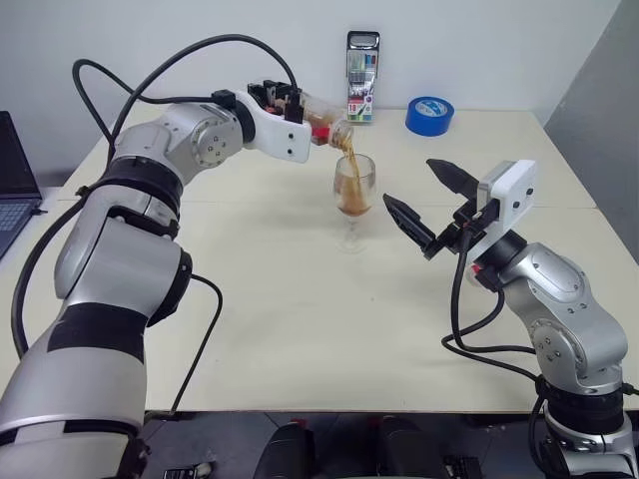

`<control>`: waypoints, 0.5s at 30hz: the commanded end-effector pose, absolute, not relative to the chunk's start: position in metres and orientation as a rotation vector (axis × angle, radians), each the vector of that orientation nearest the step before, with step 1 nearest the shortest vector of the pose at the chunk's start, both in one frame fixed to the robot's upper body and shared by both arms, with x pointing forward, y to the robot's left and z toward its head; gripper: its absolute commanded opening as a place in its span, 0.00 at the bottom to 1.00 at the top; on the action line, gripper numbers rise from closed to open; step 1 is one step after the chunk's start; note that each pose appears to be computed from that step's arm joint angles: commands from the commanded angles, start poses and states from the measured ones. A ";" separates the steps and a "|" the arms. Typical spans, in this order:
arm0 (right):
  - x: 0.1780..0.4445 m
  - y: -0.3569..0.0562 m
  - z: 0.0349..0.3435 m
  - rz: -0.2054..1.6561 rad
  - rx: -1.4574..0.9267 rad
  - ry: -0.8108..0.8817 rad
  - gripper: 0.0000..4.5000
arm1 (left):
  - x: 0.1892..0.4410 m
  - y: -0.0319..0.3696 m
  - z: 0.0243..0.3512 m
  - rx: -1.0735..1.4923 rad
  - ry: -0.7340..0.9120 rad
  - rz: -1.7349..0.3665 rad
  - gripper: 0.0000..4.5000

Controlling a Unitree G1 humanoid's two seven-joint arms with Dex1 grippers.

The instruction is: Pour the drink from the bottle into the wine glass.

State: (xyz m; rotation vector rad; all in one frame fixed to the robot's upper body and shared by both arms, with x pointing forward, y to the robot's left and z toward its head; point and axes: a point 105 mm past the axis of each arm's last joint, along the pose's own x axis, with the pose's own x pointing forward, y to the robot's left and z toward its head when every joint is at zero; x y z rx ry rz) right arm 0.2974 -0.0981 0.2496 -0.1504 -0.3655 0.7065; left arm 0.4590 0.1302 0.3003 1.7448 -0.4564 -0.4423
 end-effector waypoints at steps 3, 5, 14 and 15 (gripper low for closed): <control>0.292 -0.098 0.263 0.709 -0.181 -0.430 1.00 | 0.455 0.131 0.335 1.774 -0.528 -0.348 0.38; 0.292 -0.097 0.263 0.711 -0.185 -0.430 1.00 | 0.456 0.132 0.336 1.780 -0.526 -0.340 0.38; 0.294 -0.100 0.261 0.705 -0.186 -0.423 1.00 | 0.456 0.132 0.338 1.803 -0.530 -0.325 0.38; 0.294 -0.100 0.261 0.705 -0.186 -0.423 1.00 | 0.456 0.132 0.338 1.803 -0.530 -0.326 0.38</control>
